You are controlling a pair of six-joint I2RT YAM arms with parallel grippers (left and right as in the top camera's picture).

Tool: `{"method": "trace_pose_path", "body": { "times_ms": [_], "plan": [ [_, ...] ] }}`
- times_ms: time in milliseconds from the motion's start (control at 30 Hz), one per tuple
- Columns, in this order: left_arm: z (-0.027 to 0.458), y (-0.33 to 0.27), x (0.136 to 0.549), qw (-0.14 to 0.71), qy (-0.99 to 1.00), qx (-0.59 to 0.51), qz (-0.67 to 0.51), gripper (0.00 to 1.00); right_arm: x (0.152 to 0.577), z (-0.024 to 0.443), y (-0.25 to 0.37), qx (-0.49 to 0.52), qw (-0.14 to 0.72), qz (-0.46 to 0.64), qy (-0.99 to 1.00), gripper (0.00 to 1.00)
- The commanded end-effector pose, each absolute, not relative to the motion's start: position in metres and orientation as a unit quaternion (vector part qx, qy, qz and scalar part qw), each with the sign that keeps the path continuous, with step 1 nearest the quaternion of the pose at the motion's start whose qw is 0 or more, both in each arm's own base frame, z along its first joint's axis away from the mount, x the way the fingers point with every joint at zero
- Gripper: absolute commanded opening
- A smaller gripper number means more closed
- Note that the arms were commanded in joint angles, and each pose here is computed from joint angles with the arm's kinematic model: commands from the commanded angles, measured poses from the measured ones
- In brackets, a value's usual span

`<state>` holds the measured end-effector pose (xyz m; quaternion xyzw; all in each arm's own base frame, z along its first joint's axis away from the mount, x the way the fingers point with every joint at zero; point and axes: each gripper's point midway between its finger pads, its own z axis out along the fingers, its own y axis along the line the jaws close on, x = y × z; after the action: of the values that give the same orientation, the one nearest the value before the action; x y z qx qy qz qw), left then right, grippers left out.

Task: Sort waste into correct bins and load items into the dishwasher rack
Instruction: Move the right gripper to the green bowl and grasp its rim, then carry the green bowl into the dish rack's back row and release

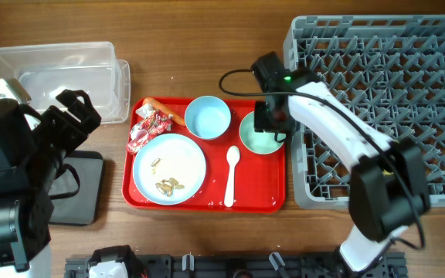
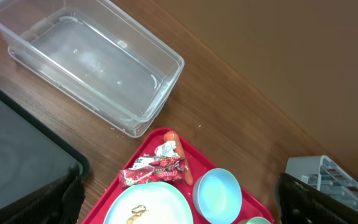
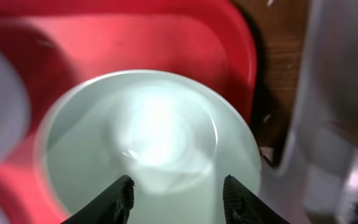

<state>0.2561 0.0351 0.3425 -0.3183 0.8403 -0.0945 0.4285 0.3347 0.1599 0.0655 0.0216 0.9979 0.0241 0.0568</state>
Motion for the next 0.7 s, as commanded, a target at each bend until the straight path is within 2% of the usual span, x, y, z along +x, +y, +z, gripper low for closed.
{"method": "trace_pose_path", "body": {
  "times_ms": [0, 300, 433, 500, 633, 667],
  "plan": [
    [0.344, 0.039, 0.256, 0.43, 0.836, -0.327, -0.091, 1.0, 0.342, 0.088, 0.151, 0.034, 0.091, 0.017, 0.995, 0.49],
    [0.344, 0.039, 0.256, 0.43, 0.836, -0.327, -0.091, 1.0, 0.331, 0.037, 0.118, 0.042, 0.049, -0.086, 0.994, 0.5],
    [0.344, 0.039, 0.256, 0.43, 0.836, -0.327, -0.091, 1.0, 0.326, 0.025, 0.154, -0.034, 0.017, 0.006, 0.999, 0.5],
    [0.344, 0.039, 0.256, 0.43, 0.836, -0.327, -0.091, 1.0, 0.326, 0.025, 0.159, -0.034, 0.017, 0.016, 0.999, 0.49],
    [0.344, 0.039, 0.256, 0.43, 0.836, -0.327, -0.091, 1.0, 0.327, 0.025, 0.15, 0.028, 0.022, -0.005, 0.999, 0.05],
    [0.344, 0.039, 0.256, 0.43, 0.836, -0.327, -0.091, 1.0, 0.329, 0.026, 0.148, 0.037, 0.026, -0.012, 0.999, 0.04]
  ]
}}
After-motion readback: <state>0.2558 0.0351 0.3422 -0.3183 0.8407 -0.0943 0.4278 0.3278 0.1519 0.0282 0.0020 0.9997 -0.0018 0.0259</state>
